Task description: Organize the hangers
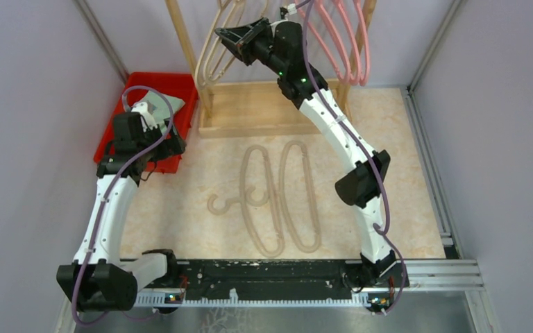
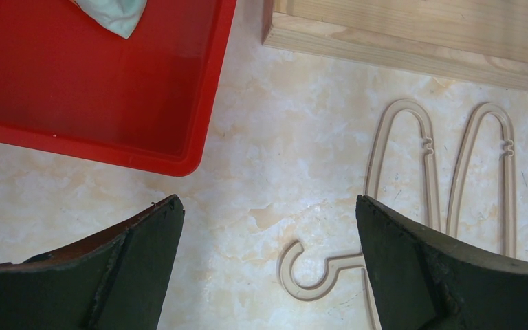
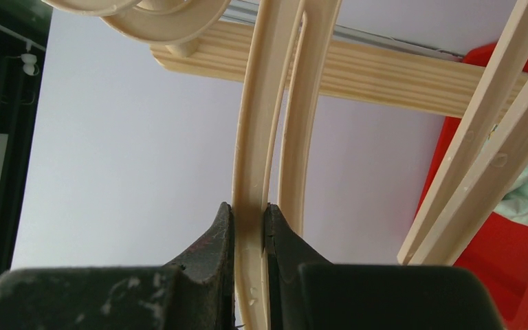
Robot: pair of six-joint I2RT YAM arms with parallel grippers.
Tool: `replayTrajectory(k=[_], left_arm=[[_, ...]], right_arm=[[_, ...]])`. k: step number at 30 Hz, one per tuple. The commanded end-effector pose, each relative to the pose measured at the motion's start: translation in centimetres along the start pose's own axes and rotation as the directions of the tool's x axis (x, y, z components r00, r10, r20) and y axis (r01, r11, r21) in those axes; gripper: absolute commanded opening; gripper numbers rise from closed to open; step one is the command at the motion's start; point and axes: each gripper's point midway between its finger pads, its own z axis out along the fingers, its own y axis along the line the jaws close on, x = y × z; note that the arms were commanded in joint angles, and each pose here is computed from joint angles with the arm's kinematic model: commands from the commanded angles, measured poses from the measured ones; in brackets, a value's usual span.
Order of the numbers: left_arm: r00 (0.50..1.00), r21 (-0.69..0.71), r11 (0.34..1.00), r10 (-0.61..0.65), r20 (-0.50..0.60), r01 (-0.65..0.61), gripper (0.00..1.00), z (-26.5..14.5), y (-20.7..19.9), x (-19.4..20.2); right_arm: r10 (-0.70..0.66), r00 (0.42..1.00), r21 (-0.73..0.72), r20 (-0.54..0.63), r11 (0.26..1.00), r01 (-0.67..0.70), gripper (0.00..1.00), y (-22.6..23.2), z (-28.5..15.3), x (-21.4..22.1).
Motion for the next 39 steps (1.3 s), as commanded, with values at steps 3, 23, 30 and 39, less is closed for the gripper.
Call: replayTrajectory(k=[3, 23, 30, 39], left_arm=[[0.999, 0.043, 0.999, 0.019, 0.043, -0.021, 1.00, -0.8, -1.0, -0.9], [0.998, 0.044, 0.999, 0.020, 0.054, -0.022, 1.00, -1.5, -1.1, -0.8], [0.998, 0.037, 0.999, 0.024, 0.057, -0.026, 1.00, -1.6, -1.0, -0.8], [0.998, 0.028, 0.999, 0.026, 0.054, -0.027, 1.00, -1.6, -0.8, -0.8]], right_arm=[[0.157, 0.987, 0.077, 0.033, 0.984, -0.159, 0.00, -1.6, 0.3, 0.5], [0.252, 0.968, 0.201, 0.017, 0.947, -0.250, 0.25, -3.4, -1.4, 1.9], [0.158, 0.987, 0.204, 0.033, 0.965, -0.162, 0.39, -1.9, -3.0, 1.2], [-0.049, 0.998, 0.273, 0.042, 0.961, 0.036, 0.56, -1.5, -6.8, 0.4]])
